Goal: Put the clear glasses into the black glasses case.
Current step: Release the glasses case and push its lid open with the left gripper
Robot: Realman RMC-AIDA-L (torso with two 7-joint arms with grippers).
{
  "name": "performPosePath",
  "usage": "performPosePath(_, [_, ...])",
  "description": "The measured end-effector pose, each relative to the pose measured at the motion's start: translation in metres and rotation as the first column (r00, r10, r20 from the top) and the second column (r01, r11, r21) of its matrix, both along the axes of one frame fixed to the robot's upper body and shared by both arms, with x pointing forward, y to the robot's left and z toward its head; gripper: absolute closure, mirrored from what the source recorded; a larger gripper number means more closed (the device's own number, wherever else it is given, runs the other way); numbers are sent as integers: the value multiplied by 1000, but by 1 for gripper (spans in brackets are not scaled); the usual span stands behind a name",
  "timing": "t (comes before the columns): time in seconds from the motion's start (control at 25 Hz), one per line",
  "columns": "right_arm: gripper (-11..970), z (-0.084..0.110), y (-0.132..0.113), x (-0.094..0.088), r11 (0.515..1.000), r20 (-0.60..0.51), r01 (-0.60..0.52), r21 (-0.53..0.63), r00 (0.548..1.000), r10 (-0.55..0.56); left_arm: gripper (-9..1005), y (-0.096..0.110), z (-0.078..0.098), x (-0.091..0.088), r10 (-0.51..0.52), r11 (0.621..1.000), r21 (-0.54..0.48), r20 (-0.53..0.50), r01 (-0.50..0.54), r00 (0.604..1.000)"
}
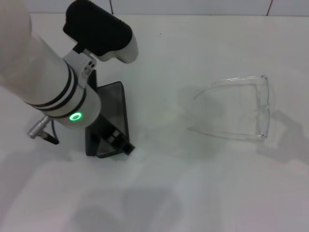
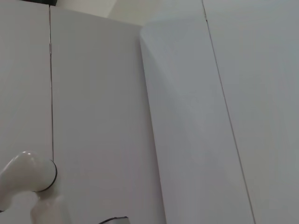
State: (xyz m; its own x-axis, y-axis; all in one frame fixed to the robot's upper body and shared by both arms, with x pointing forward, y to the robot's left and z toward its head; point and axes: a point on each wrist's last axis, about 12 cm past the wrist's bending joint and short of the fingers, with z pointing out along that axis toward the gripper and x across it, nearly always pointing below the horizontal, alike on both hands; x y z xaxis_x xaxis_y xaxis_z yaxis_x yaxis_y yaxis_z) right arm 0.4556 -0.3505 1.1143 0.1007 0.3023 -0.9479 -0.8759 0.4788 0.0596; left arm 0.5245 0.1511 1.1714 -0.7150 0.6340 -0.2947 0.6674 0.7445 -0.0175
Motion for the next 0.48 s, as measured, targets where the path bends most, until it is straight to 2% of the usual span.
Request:
performPosePath(0.24, [88, 1, 0, 0, 1000, 3, -4, 3, 1000, 4, 316, 10, 0, 1, 40, 996, 75, 13, -41, 999])
performPosePath(0.48, [88, 1, 1, 0, 1000, 4, -5, 4, 1000, 5, 319, 7, 9, -4, 16, 998, 65, 50, -20, 999])
